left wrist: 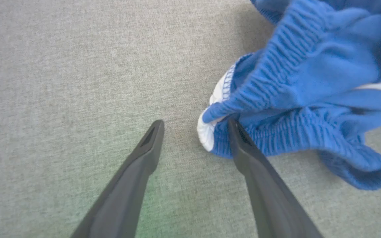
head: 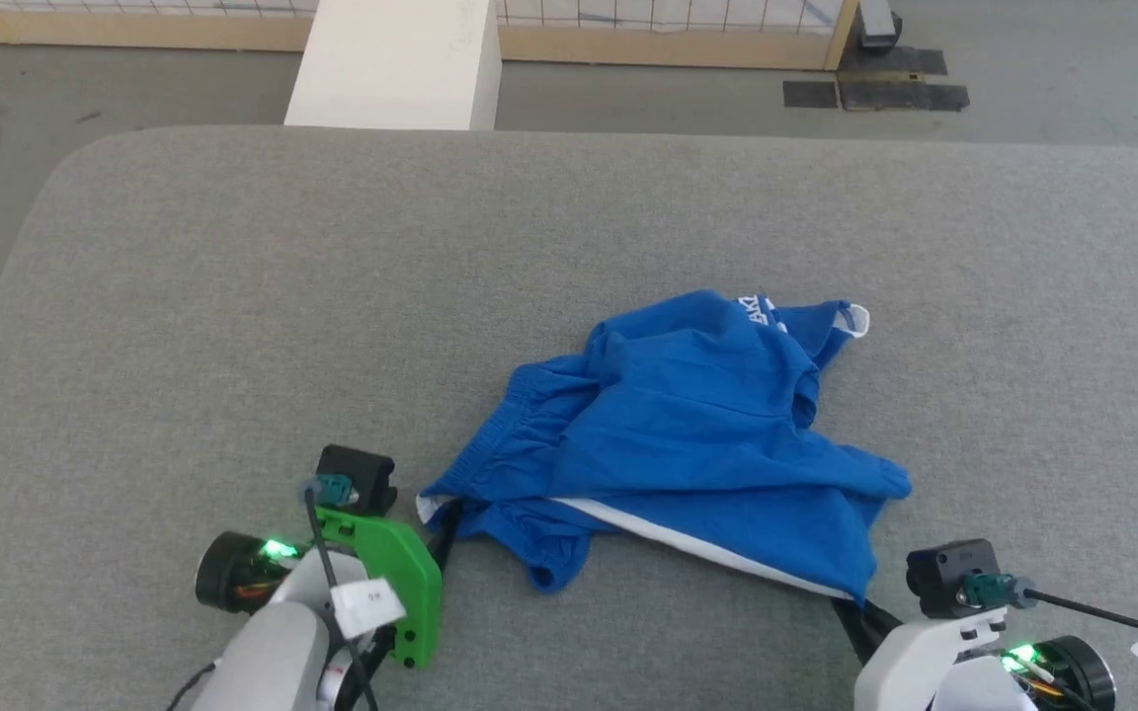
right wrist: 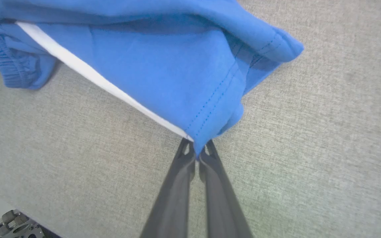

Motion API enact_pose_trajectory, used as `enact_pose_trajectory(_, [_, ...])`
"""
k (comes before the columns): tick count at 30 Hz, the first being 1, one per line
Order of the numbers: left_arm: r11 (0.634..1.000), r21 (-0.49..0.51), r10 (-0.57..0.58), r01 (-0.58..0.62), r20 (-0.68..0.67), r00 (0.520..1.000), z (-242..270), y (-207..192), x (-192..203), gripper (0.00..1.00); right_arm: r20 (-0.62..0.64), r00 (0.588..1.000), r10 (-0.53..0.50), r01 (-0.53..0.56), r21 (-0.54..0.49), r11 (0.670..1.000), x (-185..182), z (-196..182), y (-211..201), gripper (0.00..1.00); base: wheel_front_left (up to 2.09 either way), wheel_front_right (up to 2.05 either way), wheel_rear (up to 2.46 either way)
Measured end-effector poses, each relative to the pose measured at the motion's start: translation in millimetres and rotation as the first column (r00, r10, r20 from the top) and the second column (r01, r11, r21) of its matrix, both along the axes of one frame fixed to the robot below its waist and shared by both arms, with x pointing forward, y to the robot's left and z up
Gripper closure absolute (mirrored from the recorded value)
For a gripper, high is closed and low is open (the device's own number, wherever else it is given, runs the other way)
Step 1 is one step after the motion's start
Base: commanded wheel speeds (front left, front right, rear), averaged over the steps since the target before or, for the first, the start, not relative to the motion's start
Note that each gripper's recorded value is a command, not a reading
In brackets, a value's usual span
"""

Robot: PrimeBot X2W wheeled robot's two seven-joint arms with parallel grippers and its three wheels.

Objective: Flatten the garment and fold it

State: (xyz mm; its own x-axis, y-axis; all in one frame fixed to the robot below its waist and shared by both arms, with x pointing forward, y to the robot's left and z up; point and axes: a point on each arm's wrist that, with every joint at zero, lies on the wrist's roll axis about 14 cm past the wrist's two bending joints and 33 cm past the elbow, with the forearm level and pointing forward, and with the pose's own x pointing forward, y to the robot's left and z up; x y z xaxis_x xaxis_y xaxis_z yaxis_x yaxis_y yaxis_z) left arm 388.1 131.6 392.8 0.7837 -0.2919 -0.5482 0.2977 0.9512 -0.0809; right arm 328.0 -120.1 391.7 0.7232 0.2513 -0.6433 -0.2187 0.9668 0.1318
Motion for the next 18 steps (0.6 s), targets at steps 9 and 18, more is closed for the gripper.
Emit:
enact_pose_trajectory(9, [0.994, 0.056, -0.091, 0.099, -0.134, 0.987, -15, -13, 2, 1.00, -0.023, 1.000, 0.005, -0.005, 0.004, 1.000, -2, -6, 3, 1.00, 0.00, 0.00, 0.00])
enact_pose_trajectory(18, [0.988, -0.085, -0.128, 0.126, -0.024, 0.991, 22, -38, 1, 1.00, 0.092, 0.995, -0.040, 0.038, 0.023, 0.999, 8, 25, -8, 1.00, 0.00, 0.00, 0.00])
